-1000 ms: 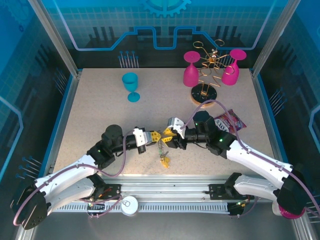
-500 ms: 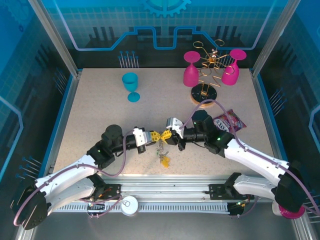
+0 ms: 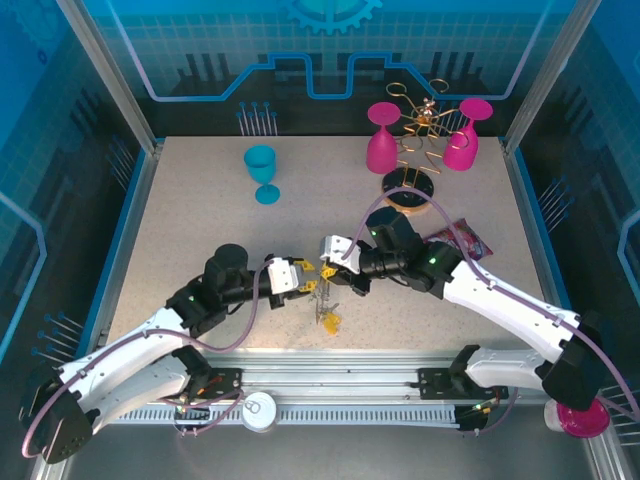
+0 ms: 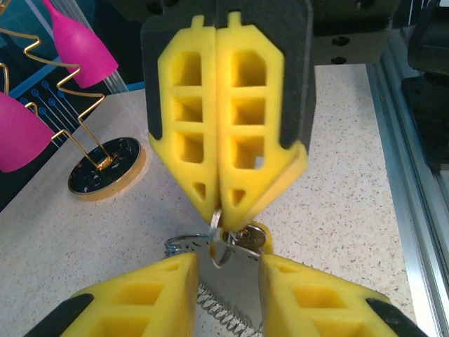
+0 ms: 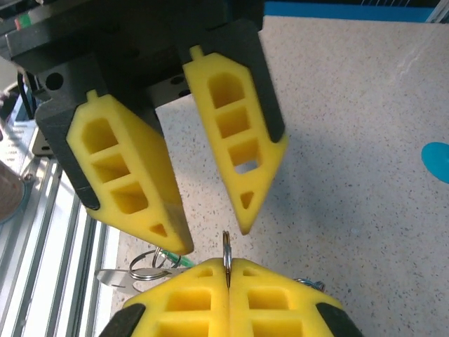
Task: Put the keys on the keyring
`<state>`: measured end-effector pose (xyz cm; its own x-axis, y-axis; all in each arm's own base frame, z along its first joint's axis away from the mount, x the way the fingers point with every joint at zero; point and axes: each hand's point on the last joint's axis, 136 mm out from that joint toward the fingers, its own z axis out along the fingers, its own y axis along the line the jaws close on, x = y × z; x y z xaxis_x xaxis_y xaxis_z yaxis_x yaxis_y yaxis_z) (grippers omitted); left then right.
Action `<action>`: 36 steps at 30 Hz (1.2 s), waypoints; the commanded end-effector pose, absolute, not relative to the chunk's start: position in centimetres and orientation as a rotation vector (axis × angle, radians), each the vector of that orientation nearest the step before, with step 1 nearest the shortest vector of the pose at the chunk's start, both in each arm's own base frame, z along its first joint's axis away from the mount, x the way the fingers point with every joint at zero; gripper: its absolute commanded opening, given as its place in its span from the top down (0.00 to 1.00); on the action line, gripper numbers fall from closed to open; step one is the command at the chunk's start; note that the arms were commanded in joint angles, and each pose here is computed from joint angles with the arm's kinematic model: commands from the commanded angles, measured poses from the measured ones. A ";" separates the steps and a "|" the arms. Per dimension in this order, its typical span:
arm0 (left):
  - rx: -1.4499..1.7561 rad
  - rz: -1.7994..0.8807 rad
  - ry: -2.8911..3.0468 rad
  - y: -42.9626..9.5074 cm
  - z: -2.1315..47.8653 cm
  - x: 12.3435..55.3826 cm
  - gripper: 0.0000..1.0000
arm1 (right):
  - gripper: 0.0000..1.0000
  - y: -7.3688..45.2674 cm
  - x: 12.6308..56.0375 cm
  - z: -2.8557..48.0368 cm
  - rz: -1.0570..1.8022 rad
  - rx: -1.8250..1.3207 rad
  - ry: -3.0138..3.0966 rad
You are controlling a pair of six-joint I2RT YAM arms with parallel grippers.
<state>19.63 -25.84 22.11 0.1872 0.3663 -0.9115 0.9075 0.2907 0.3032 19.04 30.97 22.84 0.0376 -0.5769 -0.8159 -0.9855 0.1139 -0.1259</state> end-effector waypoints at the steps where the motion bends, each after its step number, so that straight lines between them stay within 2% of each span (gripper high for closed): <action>1: 1.315 -0.572 1.406 -25.9 22.2 19.7 0.71 | 1.00 30.9 18.8 22.9 0.585 -1.650 1.615; 8: 1.320 -0.592 1.421 -26.3 22.0 19.9 0.75 | 1.00 31.8 18.3 23.6 0.594 -1.690 1.566; 12: 1.305 -0.607 1.412 -26.5 22.4 20.0 0.83 | 1.00 32.4 17.8 23.6 0.608 -1.715 1.546; 19: 1.268 -0.639 1.393 -26.7 23.3 20.1 0.87 | 1.00 32.6 17.4 23.4 0.619 -1.726 1.535; 23: 1.258 -0.658 1.377 -26.9 23.8 20.0 1.00 | 1.00 32.6 17.3 23.5 0.628 -1.714 1.530; 24: 1.254 -0.659 1.371 -26.9 23.8 20.0 1.00 | 1.00 32.5 17.4 24.0 0.653 -1.678 1.532; 25: 1.246 -0.658 1.367 -26.9 23.9 20.1 1.00 | 0.94 32.4 17.7 24.5 0.681 -1.632 1.536; 27: 1.229 -0.650 1.358 -26.7 23.8 20.2 1.00 | 0.75 31.7 18.2 25.9 0.753 -1.517 1.532; 28: 1.225 -0.649 1.349 -26.7 23.8 20.2 1.00 | 0.71 31.3 18.4 26.3 0.781 -1.474 1.530; 30: 1.209 -0.652 1.327 -26.7 23.9 20.1 1.00 | 0.67 30.4 18.6 26.8 0.835 -1.395 1.546; 36: 1.201 -0.670 1.286 -26.9 23.7 19.8 1.00 | 0.67 29.8 18.4 25.3 0.882 -1.341 1.619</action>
<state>20.04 -26.56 21.44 0.1638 0.3139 -0.9352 0.9166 0.3021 0.2620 18.77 29.37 25.08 -0.0271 -0.4435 -0.8959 -0.9806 0.1860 -0.0624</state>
